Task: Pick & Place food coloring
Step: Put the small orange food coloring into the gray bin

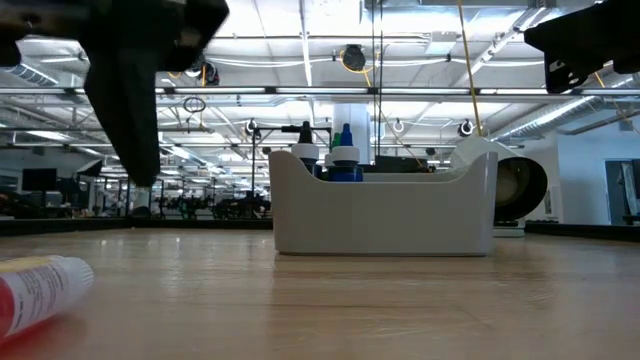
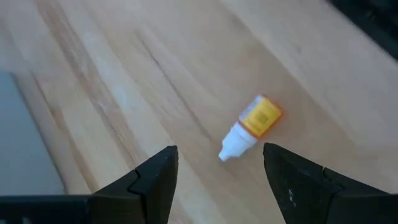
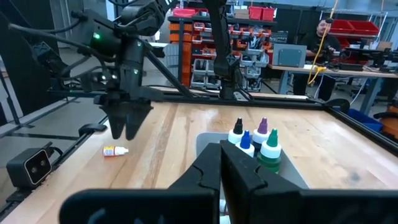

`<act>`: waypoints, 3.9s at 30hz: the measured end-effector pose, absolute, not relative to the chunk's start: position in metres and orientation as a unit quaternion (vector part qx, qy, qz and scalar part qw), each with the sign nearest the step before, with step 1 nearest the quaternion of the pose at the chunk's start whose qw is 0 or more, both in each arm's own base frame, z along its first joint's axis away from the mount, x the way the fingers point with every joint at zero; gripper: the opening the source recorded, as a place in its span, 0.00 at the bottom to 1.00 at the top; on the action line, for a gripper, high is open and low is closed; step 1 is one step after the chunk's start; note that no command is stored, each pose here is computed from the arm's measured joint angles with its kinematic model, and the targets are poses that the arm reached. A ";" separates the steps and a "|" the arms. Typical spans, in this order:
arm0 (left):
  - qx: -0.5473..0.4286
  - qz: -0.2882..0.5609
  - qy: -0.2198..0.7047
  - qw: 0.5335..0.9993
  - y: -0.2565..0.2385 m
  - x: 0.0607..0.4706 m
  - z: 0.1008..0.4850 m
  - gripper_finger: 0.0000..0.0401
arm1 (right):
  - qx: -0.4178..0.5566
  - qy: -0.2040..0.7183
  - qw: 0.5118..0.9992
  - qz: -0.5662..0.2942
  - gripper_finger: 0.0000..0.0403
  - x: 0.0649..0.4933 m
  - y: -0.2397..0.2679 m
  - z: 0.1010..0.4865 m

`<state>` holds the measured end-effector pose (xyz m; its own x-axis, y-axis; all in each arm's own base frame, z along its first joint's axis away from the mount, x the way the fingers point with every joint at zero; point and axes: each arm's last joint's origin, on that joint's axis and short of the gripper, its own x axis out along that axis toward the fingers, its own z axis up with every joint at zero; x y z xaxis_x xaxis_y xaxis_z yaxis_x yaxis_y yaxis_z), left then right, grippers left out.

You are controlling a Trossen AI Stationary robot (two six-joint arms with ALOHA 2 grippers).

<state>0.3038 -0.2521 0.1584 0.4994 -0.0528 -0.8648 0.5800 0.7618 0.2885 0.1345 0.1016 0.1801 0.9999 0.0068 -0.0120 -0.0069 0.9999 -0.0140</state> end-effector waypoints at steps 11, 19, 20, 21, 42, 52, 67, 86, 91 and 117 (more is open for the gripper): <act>0.321 -0.238 0.466 0.790 -0.255 0.310 0.135 0.60 | -0.006 0.006 1.000 0.002 0.00 0.135 0.102 0.180; 0.303 -0.245 0.456 0.800 -0.253 0.316 0.135 0.60 | -0.006 0.006 1.000 0.002 0.00 0.135 0.102 0.180; 0.295 -0.244 0.459 0.802 -0.252 0.317 0.135 0.60 | -0.006 0.006 1.000 0.002 0.00 0.135 0.102 0.180; 0.287 -0.243 0.462 0.803 -0.251 0.318 0.135 0.60 | -0.006 0.006 1.000 0.002 0.00 0.135 0.102 0.180; 0.251 -0.248 0.475 0.807 -0.240 0.326 0.134 0.12 | -0.007 0.006 1.000 0.002 0.00 0.135 0.102 0.180; 0.255 -0.219 0.469 0.817 -0.239 0.327 0.137 0.16 | 0.001 0.006 1.000 0.002 0.00 0.135 0.102 0.180; 0.259 -0.191 0.532 0.783 -0.232 0.324 0.159 0.12 | -0.003 0.006 1.000 0.002 0.00 0.135 0.102 0.180; 0.430 -0.059 0.523 0.733 -0.233 0.324 0.231 0.12 | 0.032 -0.047 0.998 0.005 0.00 0.136 0.103 0.191; 0.459 -0.022 0.512 0.725 -0.227 0.326 0.232 0.12 | -0.024 -0.055 0.996 0.071 0.00 0.153 0.118 0.196; 0.431 0.072 0.435 0.787 -0.214 0.355 0.290 0.13 | -0.508 0.095 0.831 -0.204 0.40 0.297 0.219 0.187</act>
